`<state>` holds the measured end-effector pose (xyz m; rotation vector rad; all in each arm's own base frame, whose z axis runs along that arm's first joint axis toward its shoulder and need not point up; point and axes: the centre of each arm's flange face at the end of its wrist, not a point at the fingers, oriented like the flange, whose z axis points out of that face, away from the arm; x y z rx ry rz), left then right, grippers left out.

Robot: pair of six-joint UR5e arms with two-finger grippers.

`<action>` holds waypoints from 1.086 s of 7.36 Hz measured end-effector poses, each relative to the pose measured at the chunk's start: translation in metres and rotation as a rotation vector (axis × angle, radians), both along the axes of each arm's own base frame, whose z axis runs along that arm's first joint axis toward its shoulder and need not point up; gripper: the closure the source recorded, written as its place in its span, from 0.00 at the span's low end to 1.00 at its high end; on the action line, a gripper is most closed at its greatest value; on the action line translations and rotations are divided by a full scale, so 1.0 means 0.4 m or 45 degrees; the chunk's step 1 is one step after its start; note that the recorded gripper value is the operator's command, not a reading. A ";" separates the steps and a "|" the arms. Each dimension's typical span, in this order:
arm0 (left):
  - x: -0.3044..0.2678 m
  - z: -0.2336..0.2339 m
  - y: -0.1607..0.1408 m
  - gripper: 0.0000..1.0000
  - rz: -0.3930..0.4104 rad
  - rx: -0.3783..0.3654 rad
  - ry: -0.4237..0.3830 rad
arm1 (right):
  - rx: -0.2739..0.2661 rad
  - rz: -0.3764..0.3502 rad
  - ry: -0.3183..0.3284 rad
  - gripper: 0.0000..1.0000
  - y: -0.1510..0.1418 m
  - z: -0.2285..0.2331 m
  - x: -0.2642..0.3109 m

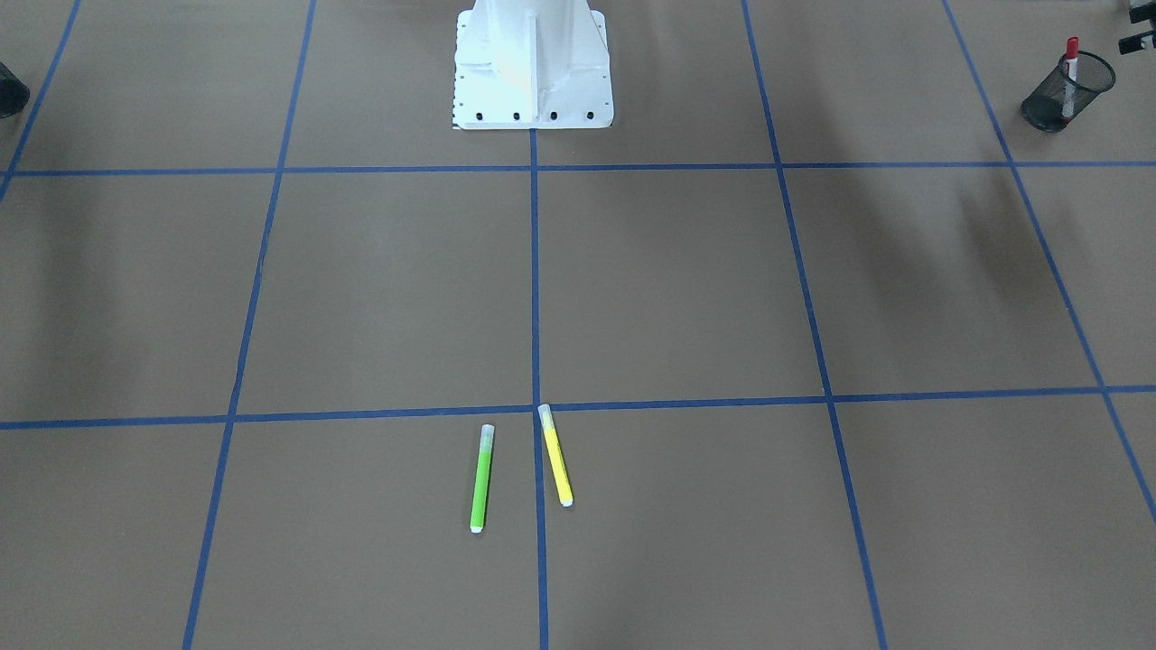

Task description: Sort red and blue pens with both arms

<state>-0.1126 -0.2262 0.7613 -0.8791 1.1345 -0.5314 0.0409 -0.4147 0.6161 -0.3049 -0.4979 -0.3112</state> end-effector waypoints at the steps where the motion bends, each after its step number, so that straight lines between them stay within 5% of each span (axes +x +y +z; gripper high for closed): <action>1: -0.028 -0.052 -0.108 0.00 0.000 0.090 -0.026 | -0.068 0.012 0.005 1.00 0.054 0.045 0.015; 4: -0.086 -0.269 -0.336 0.00 -0.002 0.412 -0.114 | -0.288 0.033 -0.007 1.00 0.234 0.164 0.043; 8: -0.097 -0.503 -0.416 0.00 -0.058 0.715 -0.184 | -0.581 -0.095 -0.215 1.00 0.418 0.223 0.067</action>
